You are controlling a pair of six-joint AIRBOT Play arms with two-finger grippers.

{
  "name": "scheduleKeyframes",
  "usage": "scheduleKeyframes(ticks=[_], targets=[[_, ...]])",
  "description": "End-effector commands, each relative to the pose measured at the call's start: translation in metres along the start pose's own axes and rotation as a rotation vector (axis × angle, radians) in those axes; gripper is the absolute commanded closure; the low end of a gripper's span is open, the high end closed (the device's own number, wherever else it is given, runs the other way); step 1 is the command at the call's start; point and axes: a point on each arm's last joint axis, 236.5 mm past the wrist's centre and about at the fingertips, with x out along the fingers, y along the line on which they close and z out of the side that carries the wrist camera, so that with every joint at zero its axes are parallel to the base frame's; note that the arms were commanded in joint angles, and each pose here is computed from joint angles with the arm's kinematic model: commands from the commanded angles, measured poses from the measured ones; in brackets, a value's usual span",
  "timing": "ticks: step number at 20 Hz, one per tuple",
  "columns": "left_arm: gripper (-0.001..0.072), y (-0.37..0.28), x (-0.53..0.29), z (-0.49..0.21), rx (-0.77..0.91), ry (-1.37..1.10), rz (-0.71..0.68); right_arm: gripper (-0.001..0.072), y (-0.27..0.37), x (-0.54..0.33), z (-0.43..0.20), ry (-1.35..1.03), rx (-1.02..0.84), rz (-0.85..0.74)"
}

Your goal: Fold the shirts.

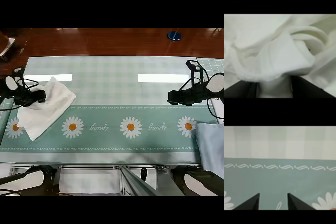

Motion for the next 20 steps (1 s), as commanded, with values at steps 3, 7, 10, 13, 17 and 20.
scheduleKeyframes(ticks=[3, 7, 10, 13, 17, 20], targets=[[0.0213, -0.002, 0.023, -0.042, -0.005, 0.195, 0.0, 0.0304, 0.001, 0.0, 0.005, -0.02, 0.011, 0.002], [0.0682, -0.032, 0.011, -0.041, 0.054, 0.213, -0.13, 0.0304, 0.001, 0.0, 0.005, -0.02, 0.01, 0.002], [0.0682, -0.078, -0.038, 0.004, 0.056, 0.026, -0.328, 0.0304, 0.002, -0.004, 0.006, -0.033, 0.01, 0.008], [0.0682, -0.113, -0.146, 0.071, 0.055, -0.323, -0.502, 0.0304, 0.006, -0.027, 0.017, -0.122, 0.003, 0.017], [0.0683, -0.133, -0.293, 0.102, 0.087, -0.648, -0.633, 0.0304, 0.012, -0.07, 0.027, -0.26, -0.011, 0.032], [0.0683, -0.156, -0.388, 0.097, 0.143, -0.814, -0.753, 0.0304, 0.021, -0.104, 0.028, -0.352, -0.018, 0.062]])
